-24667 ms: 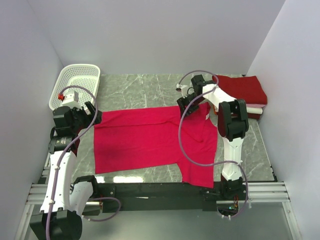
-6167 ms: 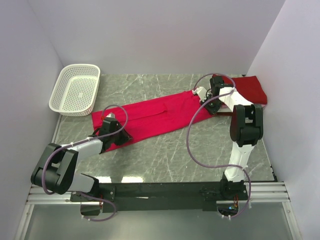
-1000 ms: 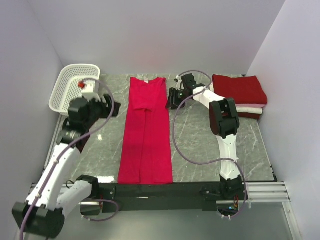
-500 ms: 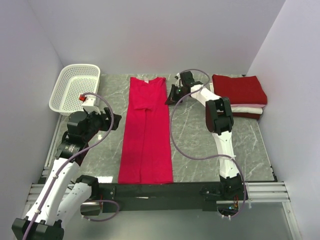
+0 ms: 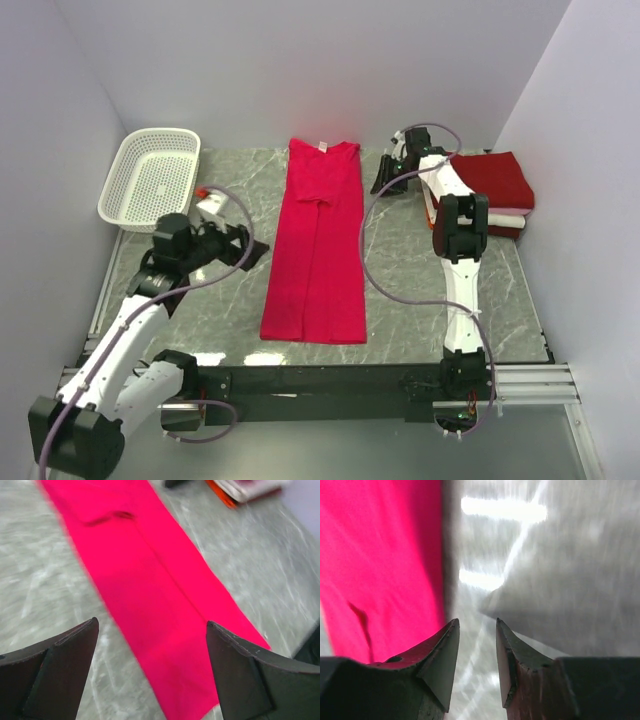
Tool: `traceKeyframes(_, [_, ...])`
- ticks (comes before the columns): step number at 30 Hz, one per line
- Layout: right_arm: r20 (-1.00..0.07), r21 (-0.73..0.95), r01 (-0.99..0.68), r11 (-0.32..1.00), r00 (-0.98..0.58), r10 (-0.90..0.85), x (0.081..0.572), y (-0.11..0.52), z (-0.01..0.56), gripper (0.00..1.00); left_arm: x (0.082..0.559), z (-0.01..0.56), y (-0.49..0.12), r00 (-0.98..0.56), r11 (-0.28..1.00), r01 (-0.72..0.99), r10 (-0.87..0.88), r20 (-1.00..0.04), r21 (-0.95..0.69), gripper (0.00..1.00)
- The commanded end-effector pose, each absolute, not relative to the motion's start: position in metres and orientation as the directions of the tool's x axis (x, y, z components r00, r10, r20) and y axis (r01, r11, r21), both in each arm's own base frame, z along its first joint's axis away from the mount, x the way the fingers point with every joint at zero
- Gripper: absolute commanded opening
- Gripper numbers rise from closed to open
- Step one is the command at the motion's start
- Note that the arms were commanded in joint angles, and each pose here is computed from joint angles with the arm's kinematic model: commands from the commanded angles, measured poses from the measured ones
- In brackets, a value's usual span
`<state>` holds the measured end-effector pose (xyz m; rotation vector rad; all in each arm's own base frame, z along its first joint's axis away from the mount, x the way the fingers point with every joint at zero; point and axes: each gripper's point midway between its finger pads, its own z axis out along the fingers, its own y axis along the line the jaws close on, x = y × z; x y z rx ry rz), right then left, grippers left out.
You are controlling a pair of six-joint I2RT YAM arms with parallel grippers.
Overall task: Fold and stack the t-shirts
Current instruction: Fold the tshirt
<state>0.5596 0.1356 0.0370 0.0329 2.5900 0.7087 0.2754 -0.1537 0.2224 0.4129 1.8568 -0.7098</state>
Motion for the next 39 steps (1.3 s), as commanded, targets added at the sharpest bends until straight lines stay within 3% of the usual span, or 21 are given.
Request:
traceKeyframes(1, [-0.485, 0.399, -0.281, 0.873, -0.873, -0.060, 0.522, 0.138, 0.090, 0.43, 0.252, 0.240, -0.202, -0.249, 0.585, 0.799, 0.109, -0.962, -0.140, 0.93])
traceKeyframes(5, [-0.629, 0.268, -0.568, 0.778, -0.715, -0.305, 0.452, 0.132, 0.152, 0.45, 0.233, 0.195, -0.221, -0.051, 0.466, 0.866, 0.440, -0.896, 0.179, 0.88])
traceKeyframes(7, [-0.652, 0.221, -0.669, 0.710, -0.642, -0.403, 0.416, 0.133, 0.155, 0.45, 0.208, 0.174, -0.234, 0.042, 0.332, 0.909, 0.526, -0.849, 0.251, 0.86])
traceKeyframes(9, [-0.743, 0.120, -0.766, 0.631, -0.491, -0.455, 0.383, 0.141, 0.195, 0.46, 0.195, 0.158, -0.232, 0.147, 0.223, 0.911, 0.613, -0.776, 0.348, 0.86])
traceKeyframes(10, [-0.737, 0.095, -0.809, 0.580, -0.449, -0.505, 0.359, 0.143, 0.178, 0.46, 0.191, 0.150, -0.229, 0.163, 0.206, 0.907, 0.632, -0.758, 0.367, 0.86])
traceKeyframes(12, [-0.812, -0.086, -0.871, 0.484, -0.220, -0.540, 0.328, 0.157, 0.210, 0.48, 0.179, 0.138, -0.229, 0.217, 0.141, 0.906, 0.655, -0.724, 0.399, 0.86])
traceKeyframes(13, [-0.796, -0.121, -0.902, 0.415, -0.162, -0.584, 0.302, 0.157, 0.180, 0.55, 0.175, 0.138, -0.229, 0.256, 0.112, 0.899, 0.651, -0.715, 0.424, 0.86])
traceKeyframes(14, [-0.822, -0.232, -0.898, 0.375, -0.025, -0.569, 0.284, 0.159, 0.198, 0.75, 0.166, 0.133, -0.230, 0.292, 0.062, 0.899, 0.654, -0.698, 0.434, 0.86])
traceKeyframes(15, [-0.834, -0.319, -0.886, 0.338, 0.092, -0.545, 0.279, 0.167, 0.202, 0.85, 0.158, 0.114, -0.223, 0.310, 0.011, 0.900, 0.684, -0.660, 0.435, 0.85])
traceKeyframes(17, [-0.816, -0.384, -0.911, 0.151, 0.258, -0.518, 0.237, 0.175, 0.173, 0.94, 0.142, 0.098, -0.223, 0.385, -0.091, 0.884, 0.698, -0.604, 0.458, 0.84])
traceKeyframes(19, [-0.790, -0.311, -0.950, -0.011, 0.265, -0.553, 0.198, 0.185, 0.148, 0.90, 0.135, 0.078, -0.217, 0.387, -0.137, 0.890, 0.733, -0.559, 0.435, 0.83])
traceKeyframes(22, [-0.758, -0.278, -0.953, -0.118, 0.294, -0.583, 0.160, 0.207, 0.114, 0.88, 0.128, 0.057, -0.218, 0.401, -0.190, 0.892, 0.752, -0.524, 0.409, 0.81])
traceKeyframes(24, [-0.704, -0.386, -0.917, -0.100, 0.363, -0.610, 0.163, 0.211, 0.109, 0.90, 0.129, 0.045, -0.218, 0.400, -0.210, 0.893, 0.775, -0.489, 0.398, 0.76])
traceKeyframes(31, [-0.638, -0.415, -0.889, -0.191, 0.434, -0.636, 0.144, 0.223, 0.078, 0.85, 0.140, 0.018, -0.213, 0.358, -0.187, 0.901, 0.828, -0.431, 0.391, 0.66])
traceKeyframes(39, [-0.627, -0.440, -0.867, -0.234, 0.483, -0.612, 0.125, 0.246, 0.065, 0.82, 0.153, 0.025, -0.206, 0.332, -0.115, 0.889, 0.829, -0.451, 0.443, 0.31])
